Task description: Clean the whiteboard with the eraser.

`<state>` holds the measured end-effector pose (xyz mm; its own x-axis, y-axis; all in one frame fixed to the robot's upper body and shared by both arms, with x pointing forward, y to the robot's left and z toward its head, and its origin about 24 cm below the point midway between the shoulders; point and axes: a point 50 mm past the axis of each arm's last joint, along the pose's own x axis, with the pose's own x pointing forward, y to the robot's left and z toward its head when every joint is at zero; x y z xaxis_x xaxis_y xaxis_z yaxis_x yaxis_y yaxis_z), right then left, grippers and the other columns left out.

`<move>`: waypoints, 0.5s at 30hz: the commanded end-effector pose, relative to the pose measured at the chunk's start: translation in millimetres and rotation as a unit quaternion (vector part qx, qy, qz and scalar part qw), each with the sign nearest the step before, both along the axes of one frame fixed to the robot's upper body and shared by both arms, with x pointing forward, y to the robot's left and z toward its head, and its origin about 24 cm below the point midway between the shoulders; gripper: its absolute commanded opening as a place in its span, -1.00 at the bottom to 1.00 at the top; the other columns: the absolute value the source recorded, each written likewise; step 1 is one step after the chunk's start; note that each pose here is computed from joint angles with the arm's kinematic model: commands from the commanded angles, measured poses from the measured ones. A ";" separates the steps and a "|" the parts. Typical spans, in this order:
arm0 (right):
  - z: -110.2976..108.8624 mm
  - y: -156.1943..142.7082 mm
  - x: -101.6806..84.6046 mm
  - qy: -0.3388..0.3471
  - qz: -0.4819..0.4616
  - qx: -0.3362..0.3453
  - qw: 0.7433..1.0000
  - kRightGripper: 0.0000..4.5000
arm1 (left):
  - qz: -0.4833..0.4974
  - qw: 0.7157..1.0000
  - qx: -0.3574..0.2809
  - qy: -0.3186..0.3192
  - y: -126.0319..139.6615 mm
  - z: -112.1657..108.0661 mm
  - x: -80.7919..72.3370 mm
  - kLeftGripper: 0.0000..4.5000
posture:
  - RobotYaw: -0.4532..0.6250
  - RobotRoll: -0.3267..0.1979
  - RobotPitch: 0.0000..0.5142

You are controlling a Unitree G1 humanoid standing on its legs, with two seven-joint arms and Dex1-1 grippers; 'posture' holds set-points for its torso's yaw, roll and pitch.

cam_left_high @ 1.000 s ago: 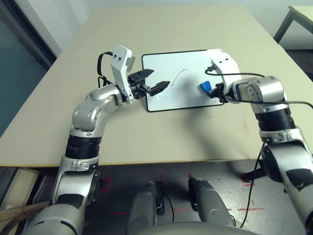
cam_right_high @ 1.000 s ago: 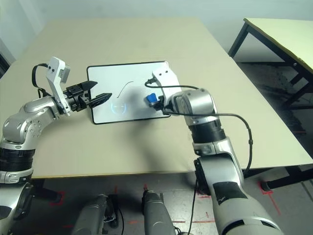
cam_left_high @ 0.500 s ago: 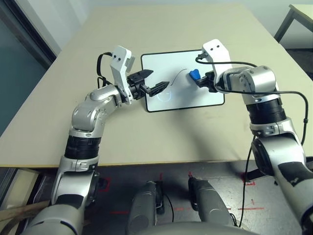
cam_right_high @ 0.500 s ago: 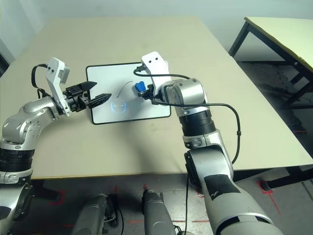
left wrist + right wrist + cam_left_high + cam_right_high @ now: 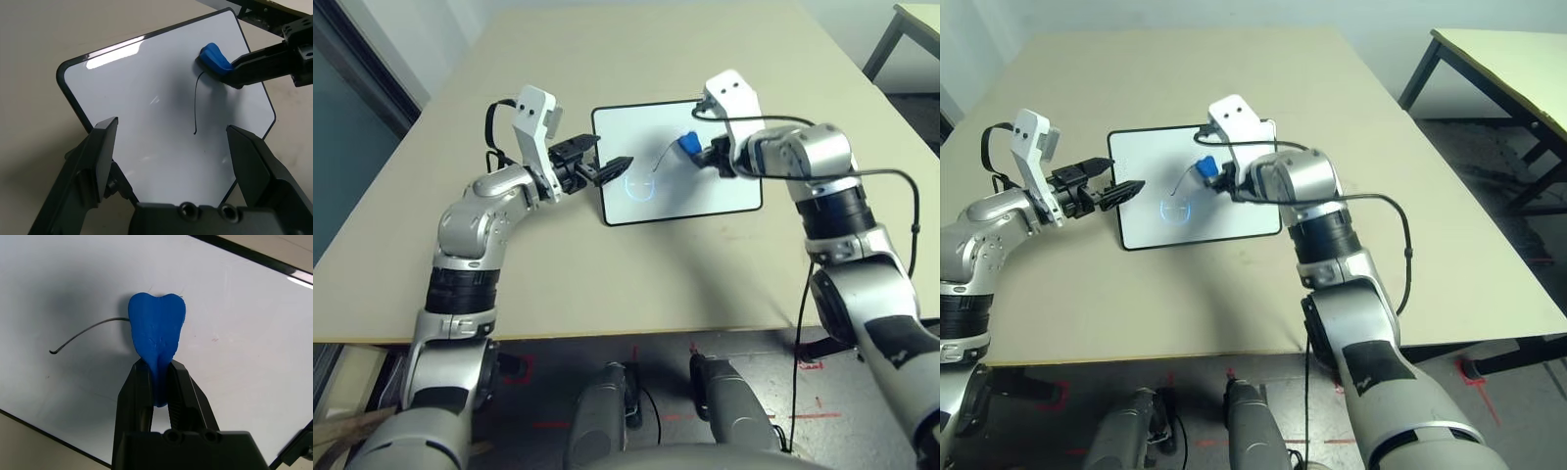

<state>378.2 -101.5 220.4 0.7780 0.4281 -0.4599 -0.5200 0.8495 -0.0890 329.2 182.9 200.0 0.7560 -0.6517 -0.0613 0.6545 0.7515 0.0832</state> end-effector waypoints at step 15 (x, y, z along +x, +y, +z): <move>-2.9 5.3 -7.0 0.007 -0.003 -0.007 1.000 -0.83 | -0.002 1.000 0.001 0.010 1.1 -3.9 -3.2 1.00 | -0.32 0.25 -0.37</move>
<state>364.6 -89.6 210.5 0.7351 0.4512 -0.5060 -0.5595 0.8253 -0.0768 328.5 182.4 198.9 0.7557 -0.6516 -0.0656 0.6549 0.7517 0.0781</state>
